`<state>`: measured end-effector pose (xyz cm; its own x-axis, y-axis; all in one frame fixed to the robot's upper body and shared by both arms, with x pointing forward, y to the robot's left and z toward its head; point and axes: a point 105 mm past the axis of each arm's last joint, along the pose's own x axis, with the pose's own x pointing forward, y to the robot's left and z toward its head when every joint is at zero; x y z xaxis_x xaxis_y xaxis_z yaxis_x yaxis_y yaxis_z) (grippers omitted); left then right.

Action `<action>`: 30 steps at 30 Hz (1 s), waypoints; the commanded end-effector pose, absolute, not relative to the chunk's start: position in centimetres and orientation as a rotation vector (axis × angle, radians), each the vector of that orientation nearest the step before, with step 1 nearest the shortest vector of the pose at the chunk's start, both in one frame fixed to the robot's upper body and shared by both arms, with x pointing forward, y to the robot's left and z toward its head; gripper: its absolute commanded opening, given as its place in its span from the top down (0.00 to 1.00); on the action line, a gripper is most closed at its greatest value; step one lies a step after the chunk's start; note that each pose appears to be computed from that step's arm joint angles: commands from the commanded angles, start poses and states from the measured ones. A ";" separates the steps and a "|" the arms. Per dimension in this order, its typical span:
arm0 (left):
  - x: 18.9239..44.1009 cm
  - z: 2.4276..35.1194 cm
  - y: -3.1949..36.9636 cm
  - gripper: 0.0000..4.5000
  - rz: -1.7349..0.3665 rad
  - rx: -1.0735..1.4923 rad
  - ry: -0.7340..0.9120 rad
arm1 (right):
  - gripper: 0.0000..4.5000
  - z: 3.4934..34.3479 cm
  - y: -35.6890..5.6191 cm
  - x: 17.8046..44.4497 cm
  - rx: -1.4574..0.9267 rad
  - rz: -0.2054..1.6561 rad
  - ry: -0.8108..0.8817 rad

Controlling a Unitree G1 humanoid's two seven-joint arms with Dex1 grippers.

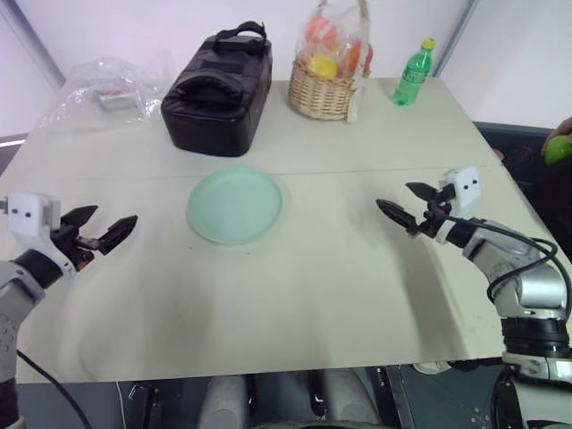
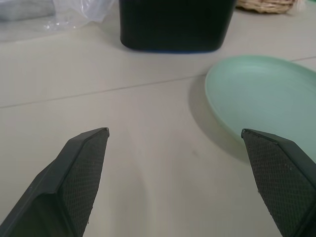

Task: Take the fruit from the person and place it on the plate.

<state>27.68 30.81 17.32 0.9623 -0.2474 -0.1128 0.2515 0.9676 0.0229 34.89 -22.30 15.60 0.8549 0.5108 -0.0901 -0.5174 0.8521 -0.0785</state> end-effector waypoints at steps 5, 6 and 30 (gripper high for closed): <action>28.3 20.1 29.9 0.00 -0.267 0.036 0.004 | 0.00 17.1 -22.2 35.2 -0.122 0.533 0.000; 28.3 20.2 29.8 0.00 -0.275 0.030 0.000 | 0.00 17.2 -22.3 35.2 -0.113 0.527 -0.005; 29.1 20.3 29.0 0.00 -0.332 0.036 0.019 | 0.00 17.0 -22.3 34.9 -0.109 0.538 0.005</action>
<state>29.03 28.97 19.17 0.9455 -0.3216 -0.0512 0.3216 0.9468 -0.0076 34.94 -22.14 15.47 0.8551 0.5114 -0.0849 -0.5173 0.8526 -0.0745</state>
